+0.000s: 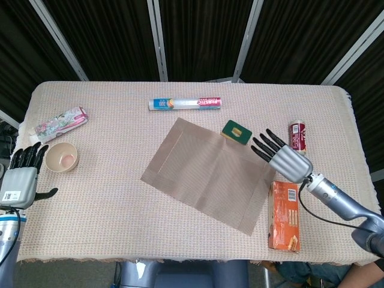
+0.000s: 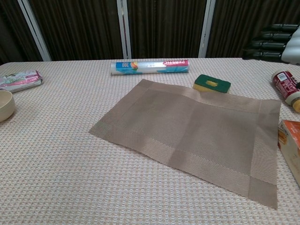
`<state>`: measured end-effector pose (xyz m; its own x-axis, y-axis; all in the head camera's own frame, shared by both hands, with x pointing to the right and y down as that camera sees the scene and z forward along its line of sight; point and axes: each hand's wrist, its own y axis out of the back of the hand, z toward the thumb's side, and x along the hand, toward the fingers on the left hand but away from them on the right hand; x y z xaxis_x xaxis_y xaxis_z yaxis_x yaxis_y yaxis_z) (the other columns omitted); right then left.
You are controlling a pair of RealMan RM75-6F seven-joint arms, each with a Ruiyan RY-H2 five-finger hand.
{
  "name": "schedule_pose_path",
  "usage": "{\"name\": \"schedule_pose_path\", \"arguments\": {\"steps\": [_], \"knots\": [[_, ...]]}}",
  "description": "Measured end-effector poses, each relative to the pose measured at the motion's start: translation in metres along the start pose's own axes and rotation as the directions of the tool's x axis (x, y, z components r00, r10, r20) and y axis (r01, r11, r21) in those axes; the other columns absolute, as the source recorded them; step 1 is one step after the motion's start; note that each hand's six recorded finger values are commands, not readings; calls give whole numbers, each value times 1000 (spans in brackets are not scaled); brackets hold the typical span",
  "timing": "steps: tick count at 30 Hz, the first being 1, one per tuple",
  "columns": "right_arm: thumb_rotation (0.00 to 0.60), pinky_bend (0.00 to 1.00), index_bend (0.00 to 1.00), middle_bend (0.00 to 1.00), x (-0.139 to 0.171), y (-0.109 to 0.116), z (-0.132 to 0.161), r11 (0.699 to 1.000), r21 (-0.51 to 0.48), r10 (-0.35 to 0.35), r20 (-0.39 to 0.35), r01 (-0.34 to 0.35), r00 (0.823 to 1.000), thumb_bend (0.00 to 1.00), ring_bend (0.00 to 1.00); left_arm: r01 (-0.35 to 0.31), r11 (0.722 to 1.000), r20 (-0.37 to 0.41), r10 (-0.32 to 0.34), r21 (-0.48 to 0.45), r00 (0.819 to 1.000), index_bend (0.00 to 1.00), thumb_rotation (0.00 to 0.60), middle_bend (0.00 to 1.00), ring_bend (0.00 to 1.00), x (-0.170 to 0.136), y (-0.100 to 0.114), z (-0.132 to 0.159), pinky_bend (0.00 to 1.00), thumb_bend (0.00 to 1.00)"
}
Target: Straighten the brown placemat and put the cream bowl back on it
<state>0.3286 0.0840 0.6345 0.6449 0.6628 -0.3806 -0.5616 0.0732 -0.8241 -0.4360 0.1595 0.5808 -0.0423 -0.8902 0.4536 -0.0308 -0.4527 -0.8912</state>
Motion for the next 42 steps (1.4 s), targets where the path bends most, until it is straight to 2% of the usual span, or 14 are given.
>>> {"name": "schedule_pose_path", "arguments": {"steps": [3, 6, 9, 11, 16, 22, 24, 26, 31, 34, 42], "knots": [[600, 0, 0, 0, 17, 10, 1, 989, -144, -8, 91, 21, 996, 0, 0, -5, 1000, 45, 5, 0, 999, 21, 600, 0, 0, 1, -1, 8, 0, 60], [600, 0, 0, 0, 35, 20, -2, 953, -301, 15, 196, 45, 981, 0, 0, -5, 1000, 103, 4, 5, 995, 71, 600, 0, 0, 4, -5, 20, 0, 61], [600, 0, 0, 0, 55, 27, -8, 894, -441, 64, 301, 79, 951, 0, 0, 2, 1000, 172, -3, 8, 985, 125, 600, 0, 0, 12, -12, 38, 0, 64], [600, 0, 0, 0, 69, 30, -10, 849, -517, 108, 366, 105, 924, 0, 0, 5, 1000, 216, -7, 9, 976, 167, 600, 0, 0, 18, -16, 51, 0, 74], [600, 0, 0, 0, 98, 33, -5, 757, -636, 223, 468, 151, 855, 0, 0, 11, 1000, 347, -17, 17, 938, 213, 600, 0, 0, 37, -33, 90, 0, 89], [600, 0, 0, 0, 121, 42, 11, 695, -694, 296, 516, 189, 804, 0, 0, 53, 998, 465, -63, 34, 883, 255, 600, 0, 0, 53, -58, 137, 0, 144], [600, 0, 0, 0, 126, 44, 15, 688, -697, 303, 530, 203, 792, 0, 0, 67, 997, 494, -77, 38, 866, 262, 600, 0, 0, 58, -66, 154, 0, 156], [600, 0, 0, 0, 131, 45, 22, 687, -696, 310, 542, 210, 781, 0, 0, 73, 996, 508, -84, 42, 857, 275, 600, 0, 0, 62, -71, 164, 0, 168], [600, 0, 0, 0, 136, 44, 37, 706, -681, 316, 549, 195, 774, 0, 0, 71, 994, 530, -104, 83, 841, 301, 600, 0, 0, 73, -86, 184, 0, 191], [600, 0, 0, 0, 137, 41, 41, 722, -670, 320, 543, 171, 777, 0, 0, 69, 992, 528, -116, 107, 841, 320, 600, 0, 0, 79, -97, 188, 0, 214], [600, 0, 0, 0, 135, 41, 42, 718, -674, 317, 539, 174, 780, 0, 0, 103, 987, 488, -150, 123, 860, 327, 600, 0, 0, 98, -130, 182, 0, 230]]}}
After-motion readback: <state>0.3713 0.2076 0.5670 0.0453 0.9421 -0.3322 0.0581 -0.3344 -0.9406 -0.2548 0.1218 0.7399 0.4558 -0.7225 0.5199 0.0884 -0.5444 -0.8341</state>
